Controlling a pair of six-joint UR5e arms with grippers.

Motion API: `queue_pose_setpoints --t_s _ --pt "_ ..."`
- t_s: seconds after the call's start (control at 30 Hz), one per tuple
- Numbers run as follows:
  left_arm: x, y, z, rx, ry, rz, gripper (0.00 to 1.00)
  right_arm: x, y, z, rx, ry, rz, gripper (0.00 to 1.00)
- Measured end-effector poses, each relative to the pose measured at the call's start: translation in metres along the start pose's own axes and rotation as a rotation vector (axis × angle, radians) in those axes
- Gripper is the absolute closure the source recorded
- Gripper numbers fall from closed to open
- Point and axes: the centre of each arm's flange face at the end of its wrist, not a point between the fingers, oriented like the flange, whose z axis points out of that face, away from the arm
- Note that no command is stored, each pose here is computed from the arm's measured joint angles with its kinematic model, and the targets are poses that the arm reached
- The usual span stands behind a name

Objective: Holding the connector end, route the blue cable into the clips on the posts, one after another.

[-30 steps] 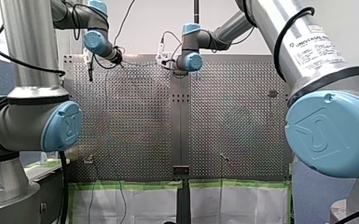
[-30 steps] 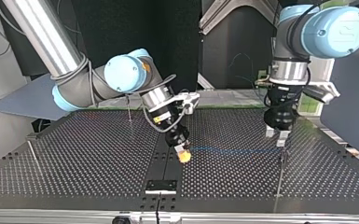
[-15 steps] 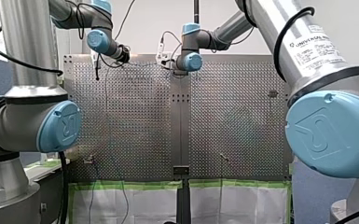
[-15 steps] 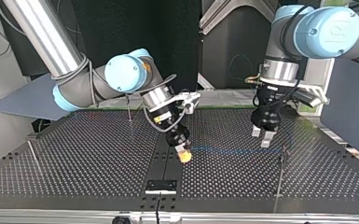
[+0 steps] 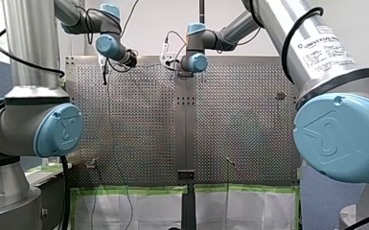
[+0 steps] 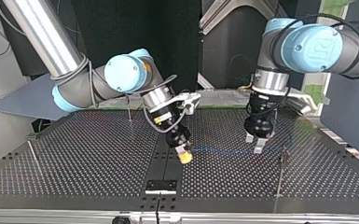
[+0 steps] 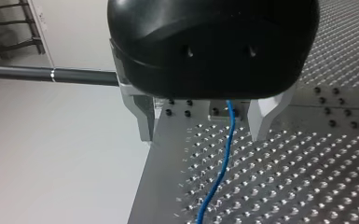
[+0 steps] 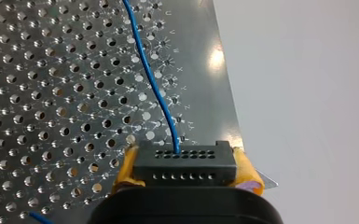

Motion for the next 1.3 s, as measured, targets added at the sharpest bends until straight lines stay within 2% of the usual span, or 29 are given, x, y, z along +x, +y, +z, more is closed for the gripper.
queue_pose_setpoints --t_s 0.33,0.47,0.6,0.87,1.07,1.3 --pt "0.015 -0.010 0.032 -0.001 0.023 -0.006 0.00 0.002 0.000 0.001 0.001 0.005 0.000 1.00" --pt "0.018 -0.011 0.041 -0.021 0.019 -0.023 0.00 0.002 -0.003 0.001 0.003 0.006 0.002 1.00" --pt "0.015 -0.009 0.044 -0.051 0.001 -0.049 0.00 0.002 -0.003 0.001 0.003 0.006 0.003 1.00" --pt "0.013 0.000 0.045 -0.120 -0.014 -0.060 0.00 0.002 0.002 0.002 -0.001 0.005 0.002 1.00" --pt "0.013 0.002 0.045 -0.141 -0.018 -0.061 0.00 0.003 0.002 0.002 -0.002 0.008 0.001 1.00" --pt "0.013 0.000 0.045 -0.135 -0.017 -0.060 0.00 0.003 0.001 0.002 -0.001 0.006 0.002 1.00"
